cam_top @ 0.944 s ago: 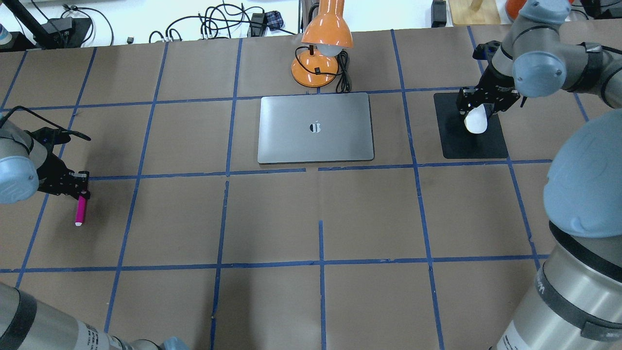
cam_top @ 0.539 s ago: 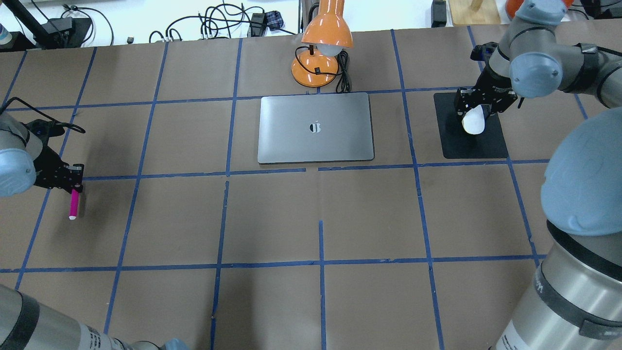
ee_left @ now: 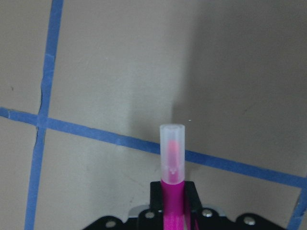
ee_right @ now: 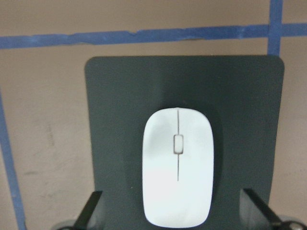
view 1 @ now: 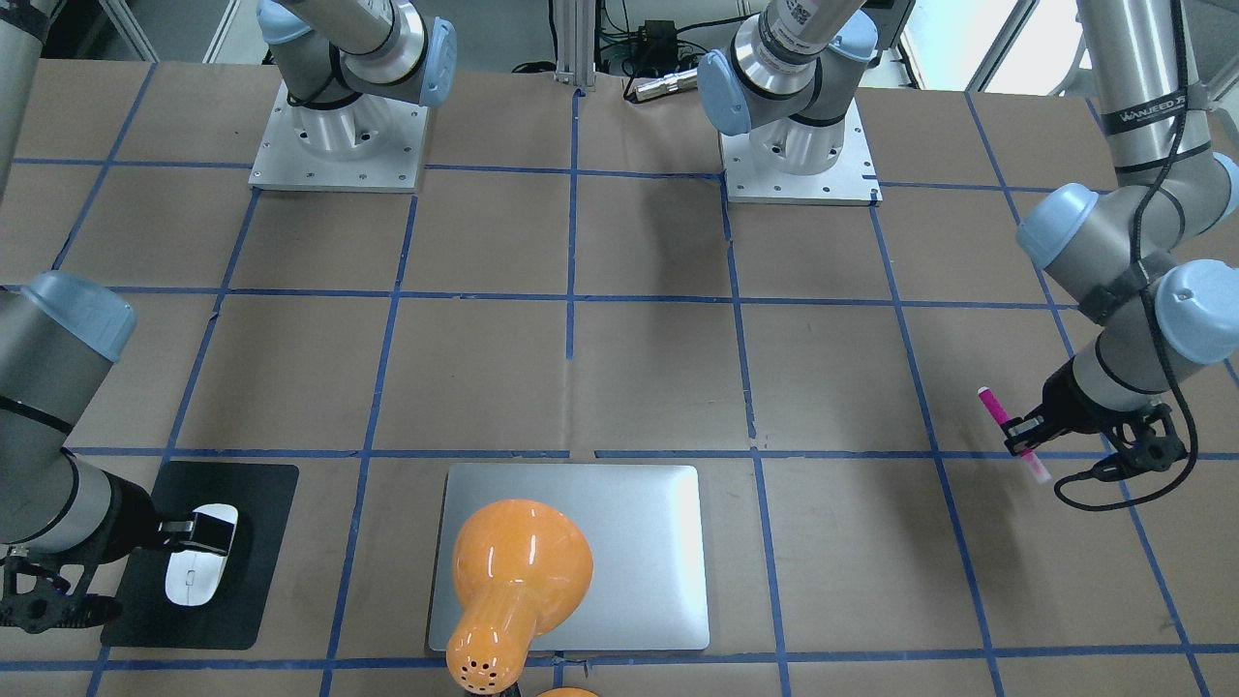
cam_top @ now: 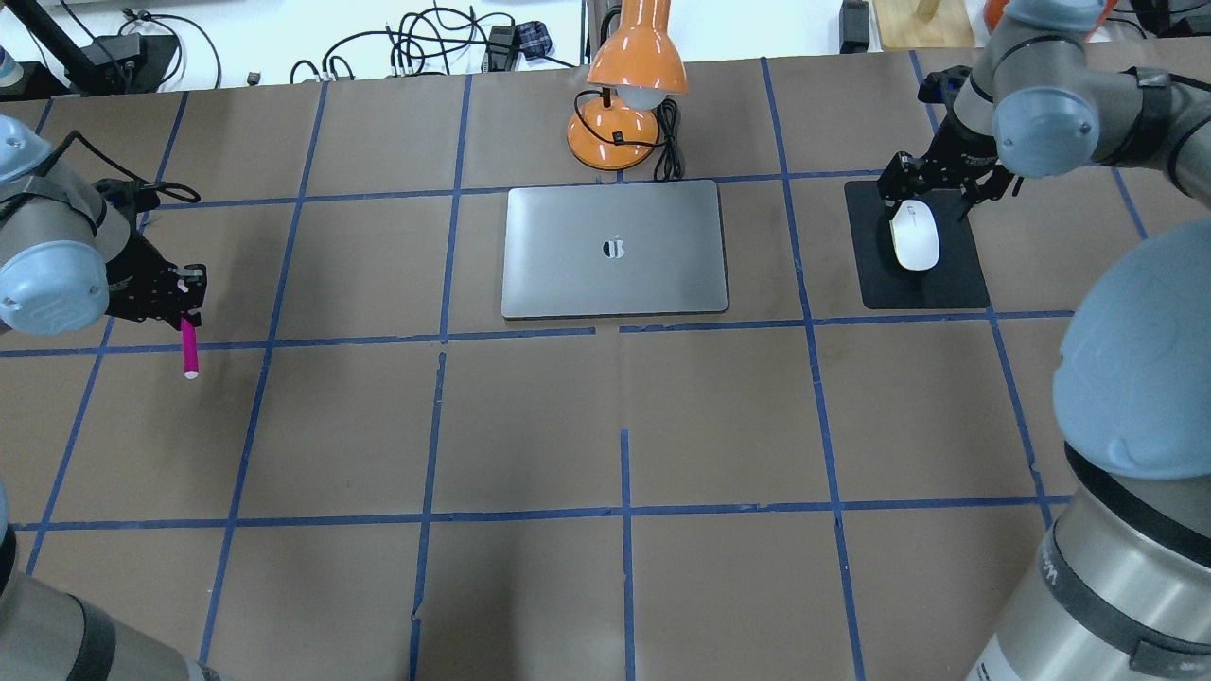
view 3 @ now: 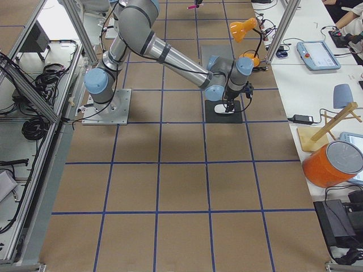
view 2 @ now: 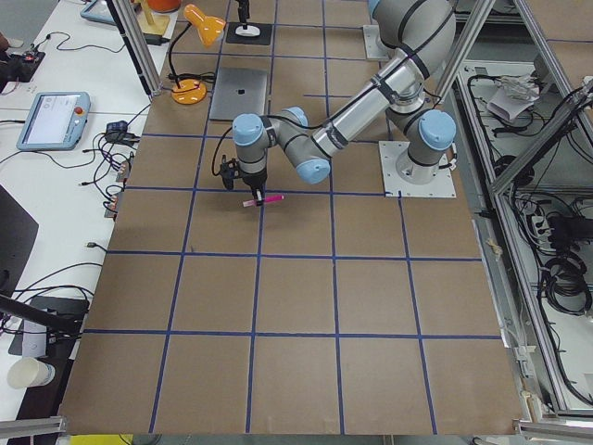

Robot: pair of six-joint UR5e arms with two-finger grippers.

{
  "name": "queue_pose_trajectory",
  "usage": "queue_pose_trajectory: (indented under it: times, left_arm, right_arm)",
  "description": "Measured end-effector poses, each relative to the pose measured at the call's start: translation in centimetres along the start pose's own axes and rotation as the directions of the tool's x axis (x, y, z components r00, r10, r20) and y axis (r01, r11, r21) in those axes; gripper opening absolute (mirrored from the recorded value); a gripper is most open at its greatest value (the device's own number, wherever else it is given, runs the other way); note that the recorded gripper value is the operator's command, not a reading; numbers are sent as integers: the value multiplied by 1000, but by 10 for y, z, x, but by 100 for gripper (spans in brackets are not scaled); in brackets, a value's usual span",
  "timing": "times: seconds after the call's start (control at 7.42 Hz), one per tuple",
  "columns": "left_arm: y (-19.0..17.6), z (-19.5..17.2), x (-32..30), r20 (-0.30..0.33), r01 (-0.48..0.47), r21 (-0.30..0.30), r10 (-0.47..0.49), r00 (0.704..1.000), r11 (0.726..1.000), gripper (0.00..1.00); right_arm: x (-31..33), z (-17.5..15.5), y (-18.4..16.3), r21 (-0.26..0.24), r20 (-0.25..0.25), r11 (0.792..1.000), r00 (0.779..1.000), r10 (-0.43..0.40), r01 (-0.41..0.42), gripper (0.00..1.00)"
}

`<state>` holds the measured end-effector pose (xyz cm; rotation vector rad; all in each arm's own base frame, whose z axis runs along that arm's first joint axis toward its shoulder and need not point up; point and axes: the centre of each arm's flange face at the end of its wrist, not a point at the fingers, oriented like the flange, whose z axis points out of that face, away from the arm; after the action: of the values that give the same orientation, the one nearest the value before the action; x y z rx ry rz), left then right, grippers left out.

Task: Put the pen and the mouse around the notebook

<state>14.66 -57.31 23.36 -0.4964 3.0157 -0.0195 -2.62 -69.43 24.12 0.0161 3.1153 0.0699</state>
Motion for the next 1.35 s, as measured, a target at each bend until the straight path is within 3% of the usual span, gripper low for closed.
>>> queue_pose_trajectory:
  times: [0.27, 0.4, 0.67, 0.81, 1.35]
  left_arm:
    - [11, -17, 62, -5, 113, 23, -113, 994, 993, 0]
    - [18, -22, 95, -12, 178, 31, -178, 984, 983, 0]
    - [43, -37, 166, -50, 318, 36, -316, 948, 948, 0]
    - [63, -47, 206, -79, 392, 25, -390, 918, 919, 0]
    - [154, -48, 342, -84, 631, -39, -631, 771, 775, 0]
  right_arm:
    - [-54, -74, 24, -1, -34, 998, 997, -62, 62, 100]
    - [-81, -119, 53, -9, -35, 997, 997, -71, 71, 100]
    - [-116, -212, 130, -22, -41, 998, 997, -64, 63, 100]
    - [-123, -237, 155, -11, -41, 998, 997, -62, 62, 100]
    - [-177, -240, 174, 6, -36, 996, 995, -94, 95, 100]
